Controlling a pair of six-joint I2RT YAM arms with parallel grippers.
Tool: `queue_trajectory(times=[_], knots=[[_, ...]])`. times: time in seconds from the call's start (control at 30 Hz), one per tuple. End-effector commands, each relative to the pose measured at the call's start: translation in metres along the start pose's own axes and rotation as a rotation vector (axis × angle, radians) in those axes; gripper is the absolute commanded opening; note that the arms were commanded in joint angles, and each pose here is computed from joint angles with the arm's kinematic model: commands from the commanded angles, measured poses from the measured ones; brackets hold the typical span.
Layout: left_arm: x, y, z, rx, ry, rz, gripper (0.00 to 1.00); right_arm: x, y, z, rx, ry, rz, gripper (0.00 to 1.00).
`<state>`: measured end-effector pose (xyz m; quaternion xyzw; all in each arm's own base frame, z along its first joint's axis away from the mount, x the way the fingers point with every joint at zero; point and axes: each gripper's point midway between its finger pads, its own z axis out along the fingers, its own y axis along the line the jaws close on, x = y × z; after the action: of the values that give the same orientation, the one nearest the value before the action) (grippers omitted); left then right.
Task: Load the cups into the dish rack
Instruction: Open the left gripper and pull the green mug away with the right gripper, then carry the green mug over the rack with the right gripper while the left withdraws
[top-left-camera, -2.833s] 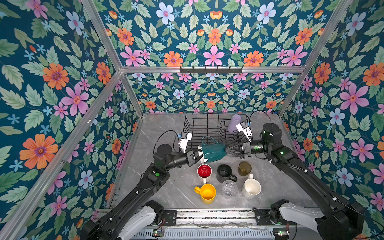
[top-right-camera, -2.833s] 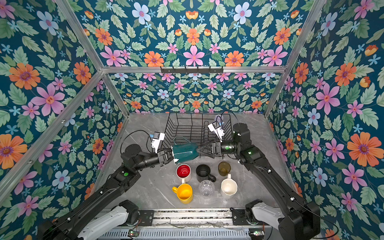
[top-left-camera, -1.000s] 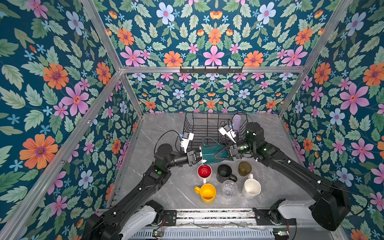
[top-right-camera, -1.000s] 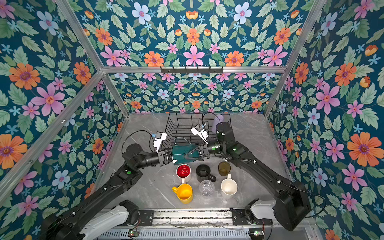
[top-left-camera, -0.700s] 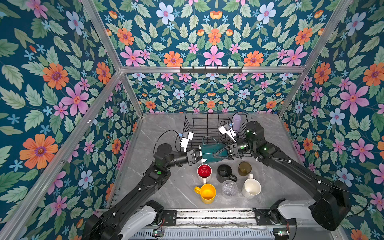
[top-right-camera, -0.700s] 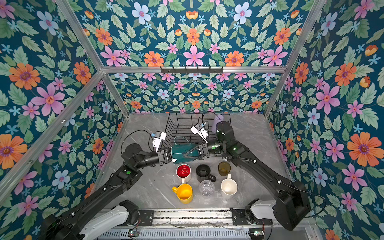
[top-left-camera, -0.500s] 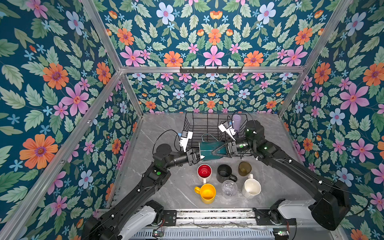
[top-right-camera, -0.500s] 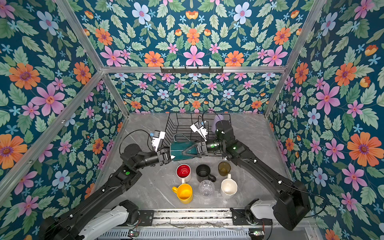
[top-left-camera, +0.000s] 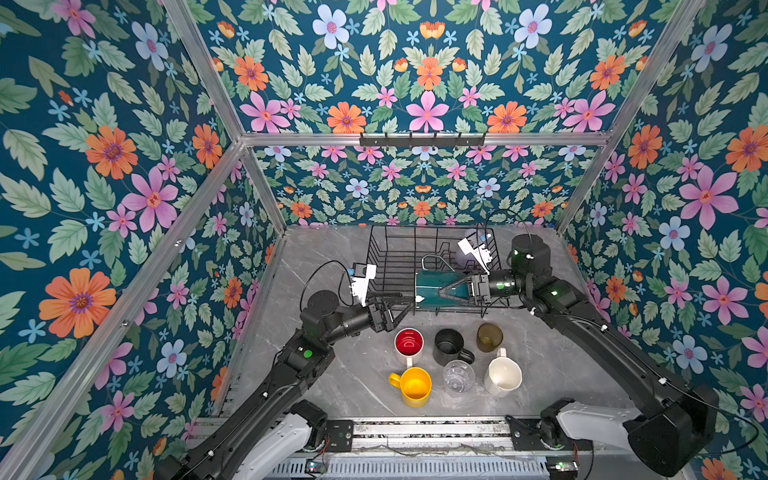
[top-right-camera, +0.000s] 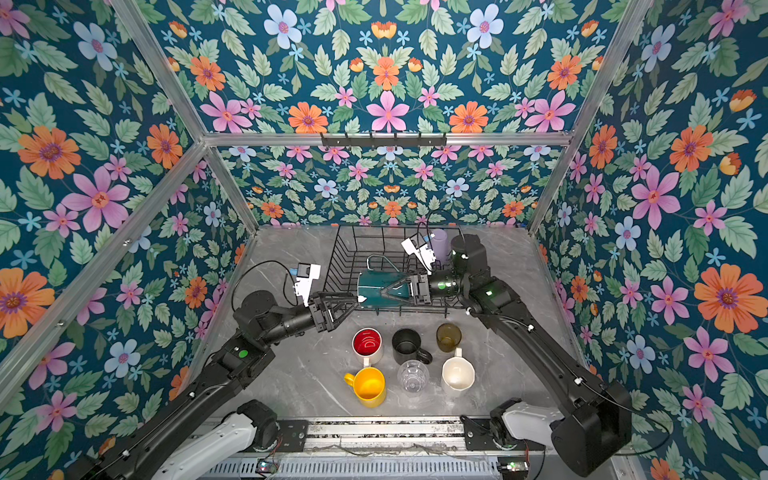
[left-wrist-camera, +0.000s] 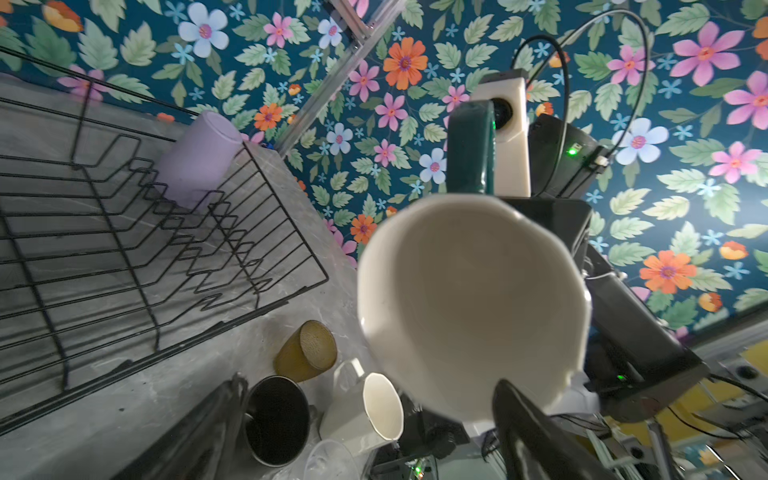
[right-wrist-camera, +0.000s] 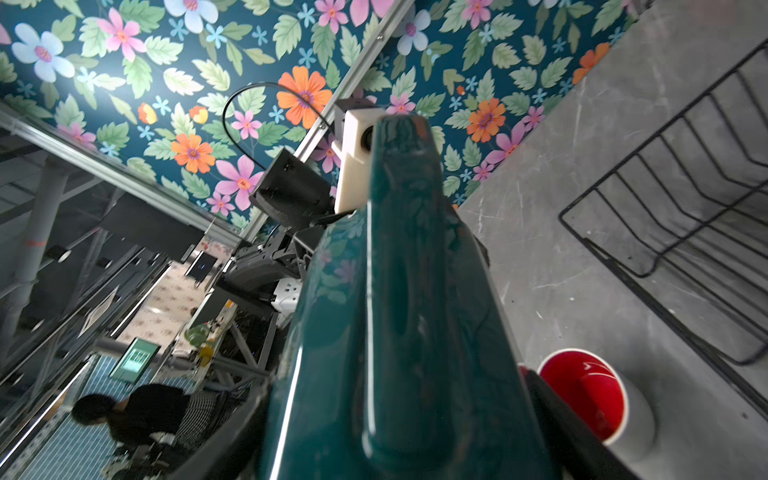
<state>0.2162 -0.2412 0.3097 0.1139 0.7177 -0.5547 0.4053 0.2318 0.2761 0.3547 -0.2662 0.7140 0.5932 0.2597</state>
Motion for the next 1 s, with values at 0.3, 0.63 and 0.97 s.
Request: queue_trajectory(times=[0.3,0.63,0.97], knots=[[-0.028,0.049,-0.046,-0.378,-0.231,0.019,1.0,-0.015,-0.059,-0.032,0.508,0.032,-0.063,0.0],[-0.032,0.054,-0.091,-0.477,-0.365,0.013,1.0,-0.042,-0.13,-0.048,0.869,0.12,-0.091,0.0],[-0.028,0.058,-0.119,-0.545,-0.413,0.014,1.0,-0.057,-0.183,-0.038,1.018,0.281,-0.164,0.0]])
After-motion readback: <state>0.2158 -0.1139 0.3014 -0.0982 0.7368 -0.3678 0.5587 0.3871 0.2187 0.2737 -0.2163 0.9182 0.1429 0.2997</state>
